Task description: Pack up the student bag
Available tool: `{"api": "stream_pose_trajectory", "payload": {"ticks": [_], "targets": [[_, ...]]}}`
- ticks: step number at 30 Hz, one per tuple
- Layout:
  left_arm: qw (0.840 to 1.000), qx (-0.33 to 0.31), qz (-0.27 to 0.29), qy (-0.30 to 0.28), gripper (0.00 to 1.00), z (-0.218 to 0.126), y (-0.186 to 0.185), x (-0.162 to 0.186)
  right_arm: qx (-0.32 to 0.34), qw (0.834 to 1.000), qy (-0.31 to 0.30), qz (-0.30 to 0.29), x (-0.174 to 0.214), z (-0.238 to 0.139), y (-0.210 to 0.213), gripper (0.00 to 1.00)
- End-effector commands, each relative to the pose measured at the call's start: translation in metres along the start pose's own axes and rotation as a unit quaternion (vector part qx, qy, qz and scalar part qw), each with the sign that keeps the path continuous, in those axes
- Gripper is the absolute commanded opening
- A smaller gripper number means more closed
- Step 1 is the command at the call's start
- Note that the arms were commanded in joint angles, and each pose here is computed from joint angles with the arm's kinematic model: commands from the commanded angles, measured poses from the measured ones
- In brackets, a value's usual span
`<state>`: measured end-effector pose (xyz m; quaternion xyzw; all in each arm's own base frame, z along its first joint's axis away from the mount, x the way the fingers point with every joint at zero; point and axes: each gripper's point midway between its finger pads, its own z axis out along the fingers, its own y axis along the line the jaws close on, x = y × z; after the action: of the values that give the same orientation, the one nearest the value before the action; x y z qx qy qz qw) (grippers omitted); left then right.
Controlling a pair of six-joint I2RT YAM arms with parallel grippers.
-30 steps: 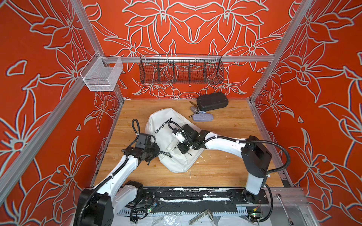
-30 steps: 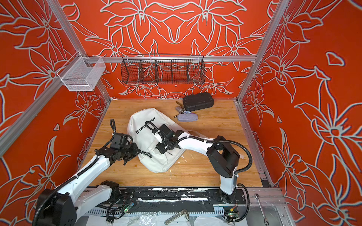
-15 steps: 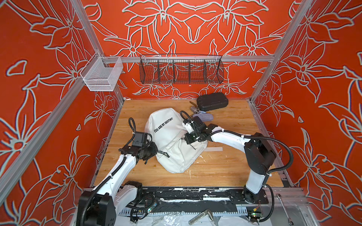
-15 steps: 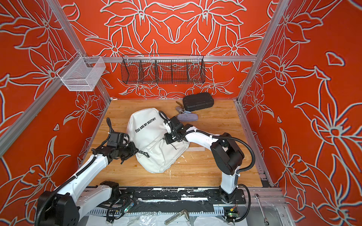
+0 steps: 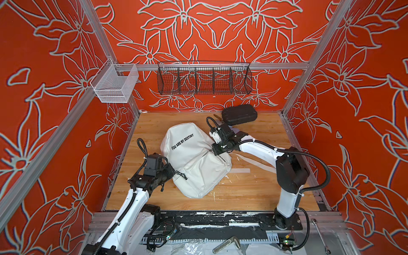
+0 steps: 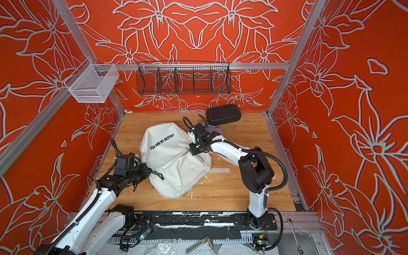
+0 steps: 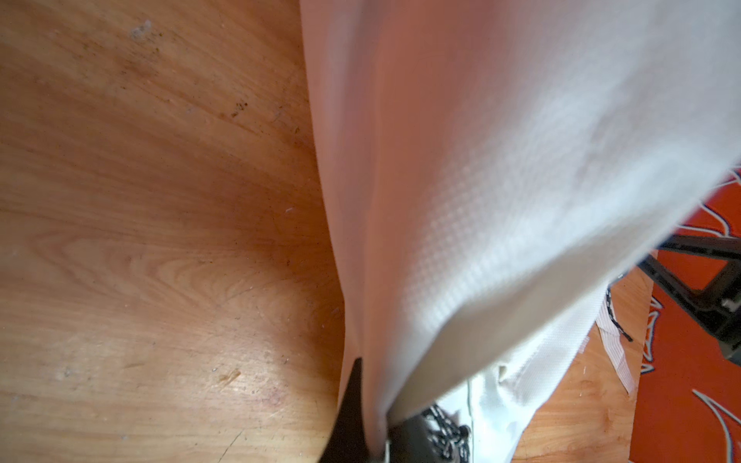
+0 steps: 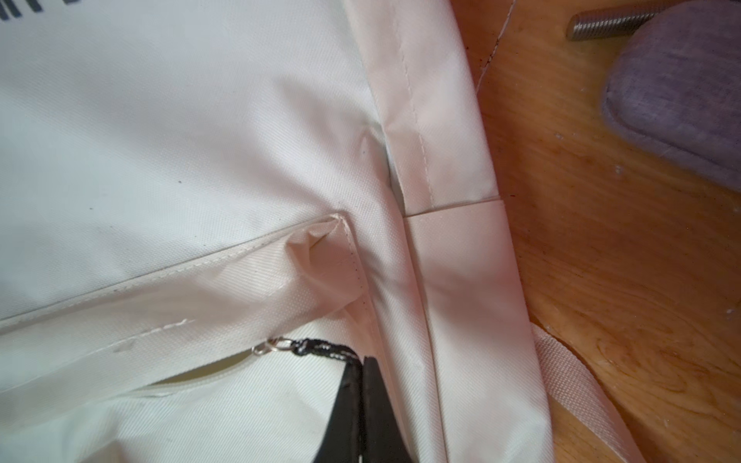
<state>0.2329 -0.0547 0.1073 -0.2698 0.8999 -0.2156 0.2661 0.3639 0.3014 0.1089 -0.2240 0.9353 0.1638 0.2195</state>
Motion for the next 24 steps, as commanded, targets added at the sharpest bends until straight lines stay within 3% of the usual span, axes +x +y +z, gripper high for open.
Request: {"api": "stream_pose_trajectory", "payload": {"ticks": [1, 7, 9, 12, 17, 20, 24], "targets": [[0.999, -0.033, -0.01, -0.027, 0.0, -0.007, 0.012, -0.01, 0.075, 0.997, 0.004, 0.0, -0.009, -0.003, -0.039, 0.0], [0.996, -0.056, -0.012, -0.073, 0.03, -0.026, 0.021, -0.018, 0.07, 0.998, 0.001, -0.004, -0.018, -0.001, -0.041, 0.0], [0.996, -0.04, -0.009, -0.08, 0.28, -0.028, 0.017, -0.019, 0.034, 0.999, -0.011, -0.013, -0.025, 0.002, -0.027, 0.0], [0.996, -0.027, 0.009, -0.09, 0.43, -0.034, 0.008, -0.025, 0.003, 1.0, -0.013, -0.019, -0.035, 0.006, -0.014, 0.0], [0.992, -0.013, 0.081, -0.093, 0.51, -0.047, -0.019, -0.038, 0.024, 0.999, 0.003, -0.025, -0.036, 0.011, -0.022, 0.0], [0.987, 0.029, 0.137, -0.076, 0.57, -0.045, -0.048, -0.039, 0.017, 0.999, -0.016, -0.03, -0.042, 0.008, -0.018, 0.0], [0.971, 0.058, 0.231, -0.037, 0.6, -0.031, -0.085, -0.04, 0.013, 0.999, -0.019, -0.034, -0.045, 0.007, -0.016, 0.1]]}}
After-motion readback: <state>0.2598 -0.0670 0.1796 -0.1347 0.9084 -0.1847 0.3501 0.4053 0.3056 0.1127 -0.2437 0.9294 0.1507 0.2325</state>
